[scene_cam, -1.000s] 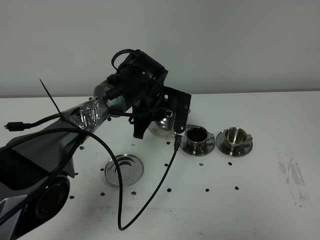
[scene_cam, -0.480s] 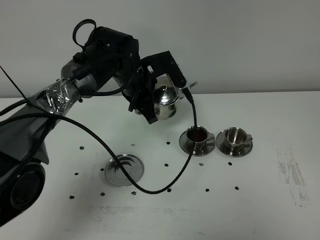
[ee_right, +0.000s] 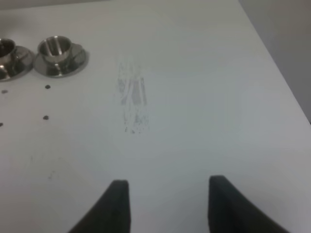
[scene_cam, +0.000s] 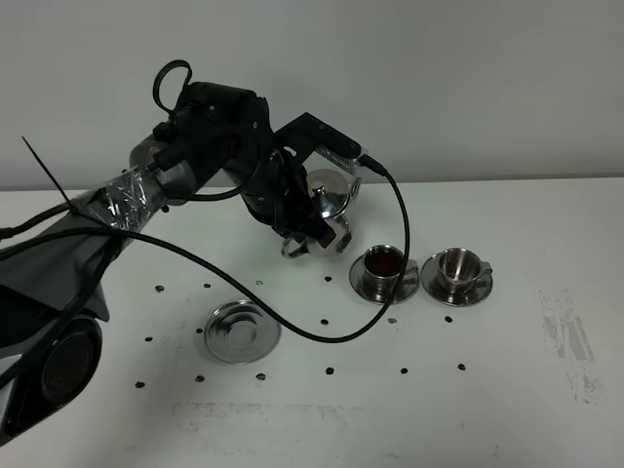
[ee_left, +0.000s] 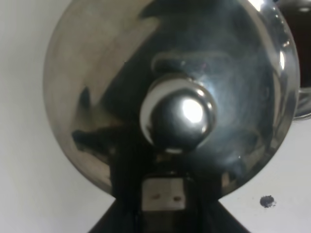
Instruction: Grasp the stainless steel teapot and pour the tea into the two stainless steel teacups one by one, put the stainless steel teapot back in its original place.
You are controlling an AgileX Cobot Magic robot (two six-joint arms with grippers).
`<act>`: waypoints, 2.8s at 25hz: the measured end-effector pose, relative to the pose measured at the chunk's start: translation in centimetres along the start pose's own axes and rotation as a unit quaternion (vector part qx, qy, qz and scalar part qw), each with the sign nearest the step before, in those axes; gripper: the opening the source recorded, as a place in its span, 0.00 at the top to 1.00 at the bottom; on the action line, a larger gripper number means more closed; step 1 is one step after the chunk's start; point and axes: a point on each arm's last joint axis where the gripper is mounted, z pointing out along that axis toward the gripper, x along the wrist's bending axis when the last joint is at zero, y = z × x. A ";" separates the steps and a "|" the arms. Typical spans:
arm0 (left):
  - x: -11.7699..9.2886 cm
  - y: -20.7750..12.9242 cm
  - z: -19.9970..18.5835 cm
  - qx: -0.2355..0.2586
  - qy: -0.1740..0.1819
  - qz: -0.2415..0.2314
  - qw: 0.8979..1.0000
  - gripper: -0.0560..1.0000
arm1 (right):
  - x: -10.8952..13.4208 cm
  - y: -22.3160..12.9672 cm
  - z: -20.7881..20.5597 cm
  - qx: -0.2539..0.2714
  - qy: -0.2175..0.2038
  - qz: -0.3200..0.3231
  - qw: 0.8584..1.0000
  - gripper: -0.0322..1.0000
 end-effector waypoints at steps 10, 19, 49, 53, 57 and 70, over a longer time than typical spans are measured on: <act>0.0 -0.7 1.8 0.011 -0.005 -0.017 1.000 0.73 | 0.0 0.0 0.0 0.000 0.000 0.000 1.000 0.61; 0.4 -1.1 2.4 0.019 -0.004 -0.007 1.000 0.73 | 0.0 0.0 0.0 0.000 0.000 0.000 1.000 0.61; -5.6 5.4 -1.2 -0.075 0.060 0.322 0.942 0.73 | 0.0 0.0 0.0 0.000 0.002 0.001 1.000 0.61; -5.4 5.7 -1.2 -0.076 0.093 0.369 0.922 0.73 | 0.0 0.0 0.0 0.000 0.002 0.001 1.000 0.61; -5.5 6.0 -1.2 -0.076 0.114 0.418 0.898 0.73 | 0.0 0.0 0.0 0.000 0.002 0.001 1.000 0.61; -5.9 5.7 0.9 -0.060 0.125 0.557 0.819 0.73 | 0.0 0.0 0.0 0.000 0.002 0.001 1.000 0.61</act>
